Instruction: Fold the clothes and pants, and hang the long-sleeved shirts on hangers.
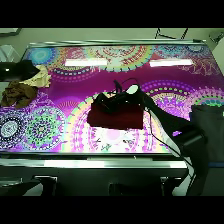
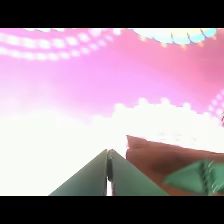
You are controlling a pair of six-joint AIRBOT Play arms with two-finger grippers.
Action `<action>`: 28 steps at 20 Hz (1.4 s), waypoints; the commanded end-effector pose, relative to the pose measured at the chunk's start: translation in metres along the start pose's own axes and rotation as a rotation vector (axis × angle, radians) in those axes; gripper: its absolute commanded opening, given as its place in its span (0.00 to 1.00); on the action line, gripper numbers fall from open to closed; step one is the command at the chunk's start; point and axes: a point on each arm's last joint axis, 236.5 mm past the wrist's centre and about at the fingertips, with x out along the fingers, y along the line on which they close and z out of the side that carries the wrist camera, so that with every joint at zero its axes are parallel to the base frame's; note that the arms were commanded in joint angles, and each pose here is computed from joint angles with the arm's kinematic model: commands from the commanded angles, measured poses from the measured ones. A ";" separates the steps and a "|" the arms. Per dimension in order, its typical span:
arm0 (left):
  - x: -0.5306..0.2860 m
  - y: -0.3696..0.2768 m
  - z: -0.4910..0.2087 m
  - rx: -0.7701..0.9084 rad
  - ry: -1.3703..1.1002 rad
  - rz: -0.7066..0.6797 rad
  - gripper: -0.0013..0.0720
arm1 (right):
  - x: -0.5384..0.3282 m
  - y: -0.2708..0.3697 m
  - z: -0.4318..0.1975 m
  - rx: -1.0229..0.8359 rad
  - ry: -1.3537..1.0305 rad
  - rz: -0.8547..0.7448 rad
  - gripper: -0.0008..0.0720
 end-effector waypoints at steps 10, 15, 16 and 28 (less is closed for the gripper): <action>-0.041 0.015 -0.012 0.079 0.018 0.091 0.05 | -0.228 -0.209 -0.019 0.268 0.048 -0.424 0.94; -0.039 0.006 -0.014 0.088 0.024 0.072 0.05 | -0.158 -0.196 -0.013 0.209 -0.038 -0.214 0.74; -0.038 0.005 -0.014 0.083 0.024 0.072 0.05 | -0.152 -0.192 -0.012 0.195 -0.035 -0.198 0.55; -0.037 0.006 -0.011 0.087 0.011 0.073 0.05 | -0.450 -0.101 0.063 0.055 -0.544 -0.223 0.06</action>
